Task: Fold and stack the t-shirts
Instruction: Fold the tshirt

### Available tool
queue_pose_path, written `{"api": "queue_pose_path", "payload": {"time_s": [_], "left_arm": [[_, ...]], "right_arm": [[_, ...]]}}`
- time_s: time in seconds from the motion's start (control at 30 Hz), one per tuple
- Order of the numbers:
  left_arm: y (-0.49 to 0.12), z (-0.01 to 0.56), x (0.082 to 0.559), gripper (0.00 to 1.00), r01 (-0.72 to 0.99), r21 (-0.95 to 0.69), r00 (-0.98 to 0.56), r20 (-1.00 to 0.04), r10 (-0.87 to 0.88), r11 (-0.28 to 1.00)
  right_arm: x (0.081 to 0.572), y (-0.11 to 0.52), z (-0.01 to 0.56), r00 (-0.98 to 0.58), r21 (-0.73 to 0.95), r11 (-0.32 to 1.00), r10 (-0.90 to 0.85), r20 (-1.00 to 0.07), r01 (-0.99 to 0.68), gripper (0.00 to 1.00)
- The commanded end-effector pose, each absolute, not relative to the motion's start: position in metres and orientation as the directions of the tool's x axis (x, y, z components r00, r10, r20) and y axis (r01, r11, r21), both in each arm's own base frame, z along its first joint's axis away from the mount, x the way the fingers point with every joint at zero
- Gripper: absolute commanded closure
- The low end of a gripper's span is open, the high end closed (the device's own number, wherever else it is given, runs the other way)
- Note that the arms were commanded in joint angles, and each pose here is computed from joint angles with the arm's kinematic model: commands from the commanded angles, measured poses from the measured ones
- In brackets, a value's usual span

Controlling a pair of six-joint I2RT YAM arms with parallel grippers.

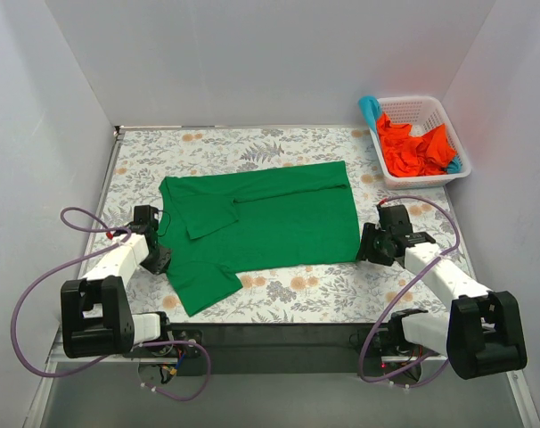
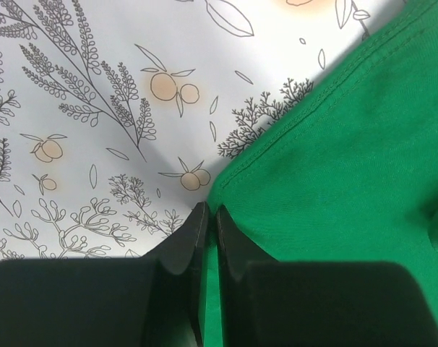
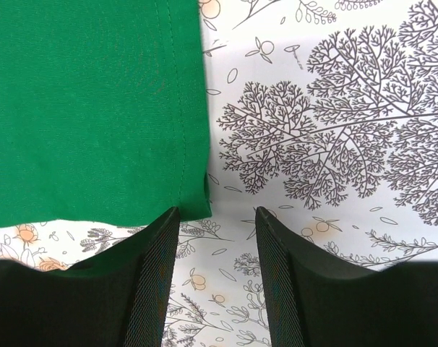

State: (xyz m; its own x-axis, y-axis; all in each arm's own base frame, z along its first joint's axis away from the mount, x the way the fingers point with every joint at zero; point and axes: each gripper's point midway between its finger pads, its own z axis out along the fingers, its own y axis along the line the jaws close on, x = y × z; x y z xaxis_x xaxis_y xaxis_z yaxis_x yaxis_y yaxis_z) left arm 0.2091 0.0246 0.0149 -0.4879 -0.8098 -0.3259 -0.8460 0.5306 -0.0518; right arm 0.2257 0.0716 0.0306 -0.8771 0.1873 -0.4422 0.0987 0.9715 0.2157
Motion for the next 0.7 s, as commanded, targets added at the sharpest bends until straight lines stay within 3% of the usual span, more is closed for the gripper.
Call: {"api": "queue_pose_path", "payload": {"time_s": [0.0,0.23,0.4,0.67], "left_arm": [[0.022,0.013,0.213,1.0,-0.839,-0.085,-0.484,-0.335,-0.808,0.538],[0.022,0.016,0.216,1.0,-0.834,-0.103,-0.48,-0.347,-0.806,0.542],[0.024,0.018,0.217,1.0,-0.838,-0.108,-0.467,-0.363,-0.806,0.535],[0.025,0.022,0.22,1.0,-0.834,-0.13,-0.458,-0.382,-0.803,0.537]], "right_arm": [[0.231,0.075,0.031,-0.859,0.258,0.956,0.246,-0.449,0.139,0.47],[0.232,0.083,0.026,-0.869,0.303,0.941,0.272,-0.414,0.15,0.54],[0.214,0.073,0.01,-0.893,0.245,0.952,0.267,-0.362,0.185,0.59],[0.213,0.06,0.005,-0.893,0.174,0.961,0.265,-0.365,0.215,0.6]]}}
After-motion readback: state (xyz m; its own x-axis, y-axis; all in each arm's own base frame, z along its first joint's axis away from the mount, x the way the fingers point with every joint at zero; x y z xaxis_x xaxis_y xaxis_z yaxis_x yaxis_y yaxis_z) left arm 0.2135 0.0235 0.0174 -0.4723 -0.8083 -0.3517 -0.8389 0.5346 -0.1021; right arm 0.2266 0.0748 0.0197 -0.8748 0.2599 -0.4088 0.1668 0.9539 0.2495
